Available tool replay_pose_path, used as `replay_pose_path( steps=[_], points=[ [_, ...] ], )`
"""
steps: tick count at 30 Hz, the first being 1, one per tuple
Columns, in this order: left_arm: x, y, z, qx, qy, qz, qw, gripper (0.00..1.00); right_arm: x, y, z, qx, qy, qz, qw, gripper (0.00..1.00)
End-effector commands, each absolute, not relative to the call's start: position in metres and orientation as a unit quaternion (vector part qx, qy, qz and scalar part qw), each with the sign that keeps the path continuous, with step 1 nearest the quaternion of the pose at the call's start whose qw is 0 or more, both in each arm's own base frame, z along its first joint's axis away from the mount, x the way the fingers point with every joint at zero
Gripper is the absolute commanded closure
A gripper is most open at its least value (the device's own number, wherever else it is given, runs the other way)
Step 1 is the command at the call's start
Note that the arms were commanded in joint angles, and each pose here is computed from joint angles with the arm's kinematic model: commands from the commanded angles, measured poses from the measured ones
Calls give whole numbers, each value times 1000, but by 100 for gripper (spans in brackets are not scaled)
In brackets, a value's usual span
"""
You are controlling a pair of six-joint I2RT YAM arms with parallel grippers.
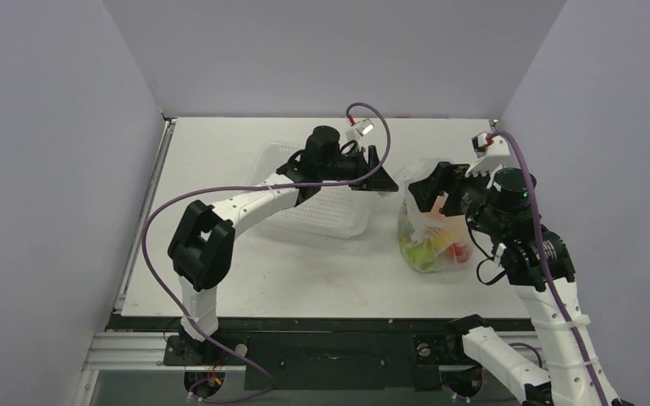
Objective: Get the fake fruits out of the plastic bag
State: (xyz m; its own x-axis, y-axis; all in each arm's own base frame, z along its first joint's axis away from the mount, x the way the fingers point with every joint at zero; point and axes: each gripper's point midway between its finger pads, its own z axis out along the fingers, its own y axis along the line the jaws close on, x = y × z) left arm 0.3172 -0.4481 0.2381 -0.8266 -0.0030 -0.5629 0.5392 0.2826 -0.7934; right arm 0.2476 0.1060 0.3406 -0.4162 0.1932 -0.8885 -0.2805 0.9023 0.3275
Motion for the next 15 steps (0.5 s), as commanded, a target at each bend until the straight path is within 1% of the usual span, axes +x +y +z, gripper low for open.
replay_pose_path(
  steps=[1, 2, 3, 4, 6, 7, 9, 11, 12, 13, 14, 15],
  points=[
    [321, -465, 291, 201, 708, -623, 266, 52, 256, 126, 371, -52, 773, 249, 581, 21],
    [320, -467, 288, 201, 709, -626, 257, 54, 256, 129, 372, -54, 773, 245, 583, 21],
    [319, -468, 289, 203, 708, -627, 255, 53, 256, 131, 372, -57, 774, 241, 583, 21],
    [317, -469, 288, 207, 707, -627, 253, 49, 258, 131, 371, -53, 775, 229, 587, 21],
    [313, -470, 285, 213, 710, -621, 252, 46, 258, 133, 367, -54, 782, 211, 584, 21],
    [312, -470, 283, 214, 713, -619, 250, 45, 262, 128, 361, -44, 791, 190, 580, 21],
    [310, -471, 282, 218, 715, -616, 250, 48, 265, 128, 349, -36, 803, 165, 572, 22],
    [310, -472, 280, 221, 719, -612, 247, 55, 266, 130, 337, -28, 813, 139, 565, 27],
    [312, -472, 282, 225, 717, -609, 252, 63, 268, 127, 332, -18, 817, 123, 562, 34],
    [313, -472, 276, 223, 726, -603, 245, 71, 269, 115, 328, 10, 820, 91, 565, 39],
    [316, -473, 280, 227, 723, -600, 255, 91, 269, 108, 327, 25, 820, 77, 566, 59],
    [319, -473, 275, 224, 731, -594, 251, 97, 270, 96, 327, 52, 818, 50, 570, 72]
  ],
)
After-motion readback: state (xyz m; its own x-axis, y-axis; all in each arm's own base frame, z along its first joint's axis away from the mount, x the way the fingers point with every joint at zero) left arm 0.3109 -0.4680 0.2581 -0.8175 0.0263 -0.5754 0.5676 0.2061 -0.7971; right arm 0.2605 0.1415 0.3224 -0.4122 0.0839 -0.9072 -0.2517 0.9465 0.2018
